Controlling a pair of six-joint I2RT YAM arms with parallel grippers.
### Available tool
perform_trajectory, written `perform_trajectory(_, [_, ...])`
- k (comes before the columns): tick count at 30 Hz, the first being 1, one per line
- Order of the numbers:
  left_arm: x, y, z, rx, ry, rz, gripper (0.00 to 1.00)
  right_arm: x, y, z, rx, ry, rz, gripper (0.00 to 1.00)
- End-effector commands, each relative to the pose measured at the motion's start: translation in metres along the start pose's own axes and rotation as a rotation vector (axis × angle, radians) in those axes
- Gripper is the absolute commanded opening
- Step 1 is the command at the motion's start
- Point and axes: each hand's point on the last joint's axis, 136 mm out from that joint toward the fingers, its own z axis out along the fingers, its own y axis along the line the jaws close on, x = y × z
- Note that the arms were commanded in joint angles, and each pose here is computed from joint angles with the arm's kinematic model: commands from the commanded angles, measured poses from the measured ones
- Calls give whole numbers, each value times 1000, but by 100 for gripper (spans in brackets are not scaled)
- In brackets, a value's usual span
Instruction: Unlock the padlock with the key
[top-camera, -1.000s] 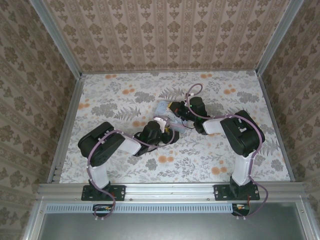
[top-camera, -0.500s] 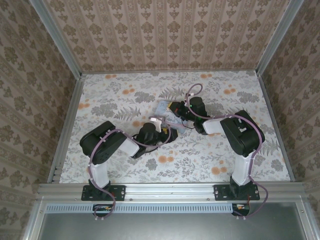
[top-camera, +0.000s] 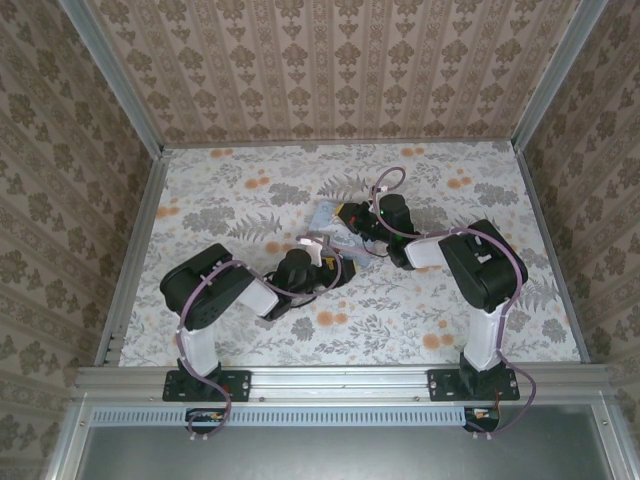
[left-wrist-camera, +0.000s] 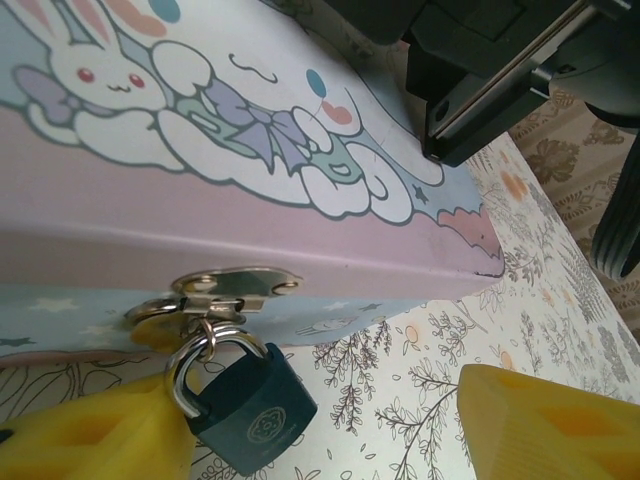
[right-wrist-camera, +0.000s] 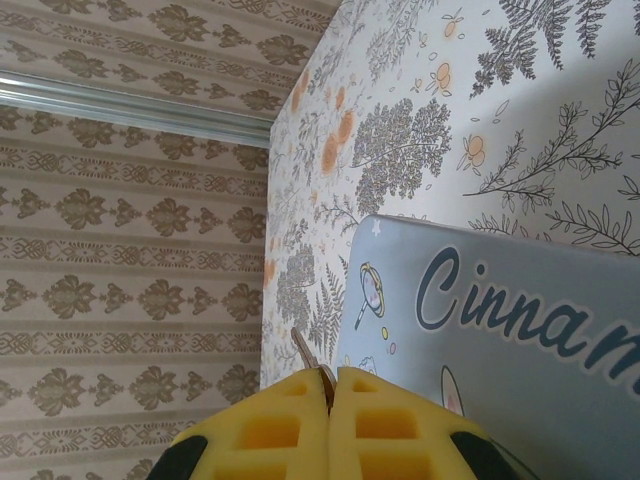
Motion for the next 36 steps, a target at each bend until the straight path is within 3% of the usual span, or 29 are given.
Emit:
perform_trajectory(1, [-21, -21, 3, 81, -97, -10, 68, 23, -60, -1, 154, 59, 61, 0])
perform_trajectory(15, [-17, -14, 4, 74, -118, -57, 53, 24, -62, 0, 156, 63, 64, 0])
perform_trajectory(22, [-23, -25, -4, 84, -145, -45, 53, 25, -64, 0, 157, 64, 66, 0])
perform_trajectory(36, [-16, -13, 2, 45, -143, -74, 50, 26, -66, 1, 154, 65, 72, 0])
